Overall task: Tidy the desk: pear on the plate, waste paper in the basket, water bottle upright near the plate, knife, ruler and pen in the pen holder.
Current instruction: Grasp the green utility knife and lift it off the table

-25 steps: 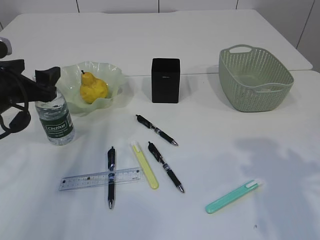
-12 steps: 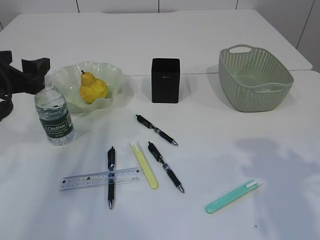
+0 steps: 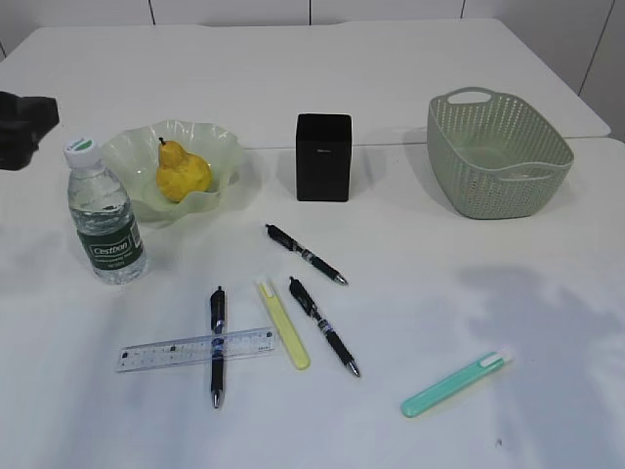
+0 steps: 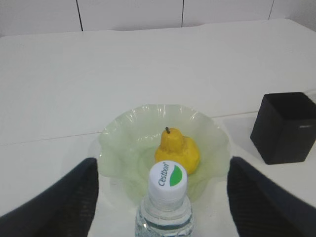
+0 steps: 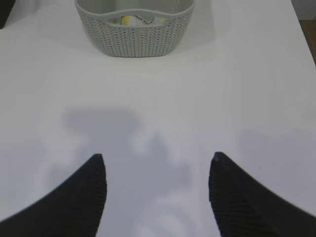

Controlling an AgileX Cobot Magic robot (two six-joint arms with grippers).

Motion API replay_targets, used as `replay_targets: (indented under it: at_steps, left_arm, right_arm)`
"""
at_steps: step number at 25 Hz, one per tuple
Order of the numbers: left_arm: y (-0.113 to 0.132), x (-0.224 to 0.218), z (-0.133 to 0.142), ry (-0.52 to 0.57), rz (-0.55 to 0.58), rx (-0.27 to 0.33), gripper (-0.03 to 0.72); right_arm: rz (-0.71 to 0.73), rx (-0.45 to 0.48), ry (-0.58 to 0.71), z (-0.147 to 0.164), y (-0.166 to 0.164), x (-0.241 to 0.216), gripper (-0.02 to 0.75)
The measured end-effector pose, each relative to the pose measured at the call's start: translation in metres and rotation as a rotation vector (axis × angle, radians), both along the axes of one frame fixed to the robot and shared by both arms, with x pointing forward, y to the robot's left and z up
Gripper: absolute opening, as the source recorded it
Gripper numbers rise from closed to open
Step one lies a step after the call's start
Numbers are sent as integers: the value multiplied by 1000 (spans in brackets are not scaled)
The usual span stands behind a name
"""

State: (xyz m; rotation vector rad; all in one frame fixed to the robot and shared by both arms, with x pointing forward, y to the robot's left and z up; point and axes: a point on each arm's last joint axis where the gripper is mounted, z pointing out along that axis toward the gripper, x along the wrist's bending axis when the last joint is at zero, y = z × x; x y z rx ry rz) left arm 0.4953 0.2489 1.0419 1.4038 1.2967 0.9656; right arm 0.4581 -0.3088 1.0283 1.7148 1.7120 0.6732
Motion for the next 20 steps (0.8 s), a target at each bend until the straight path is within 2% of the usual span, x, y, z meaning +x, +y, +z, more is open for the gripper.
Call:
replay_targets:
  at_steps: [6, 9, 13, 20]
  left_arm:
    - [2, -21, 21, -19, -32, -7, 545]
    - [1, -30, 25, 5, -90, 77, 544]
    - [1, -42, 22, 90, -146, 174, 541]
    - [5, -57, 26, 294, -181, 228, 539]
  right_arm:
    - [-10, -3, 27, 8, -1, 1, 512]
    - [-16, -5, 61, 8, -1, 0, 512]
    - [-26, -5, 130, 4, -2, -5, 512]
    - [-48, -10, 227, 11, -4, -9, 512]
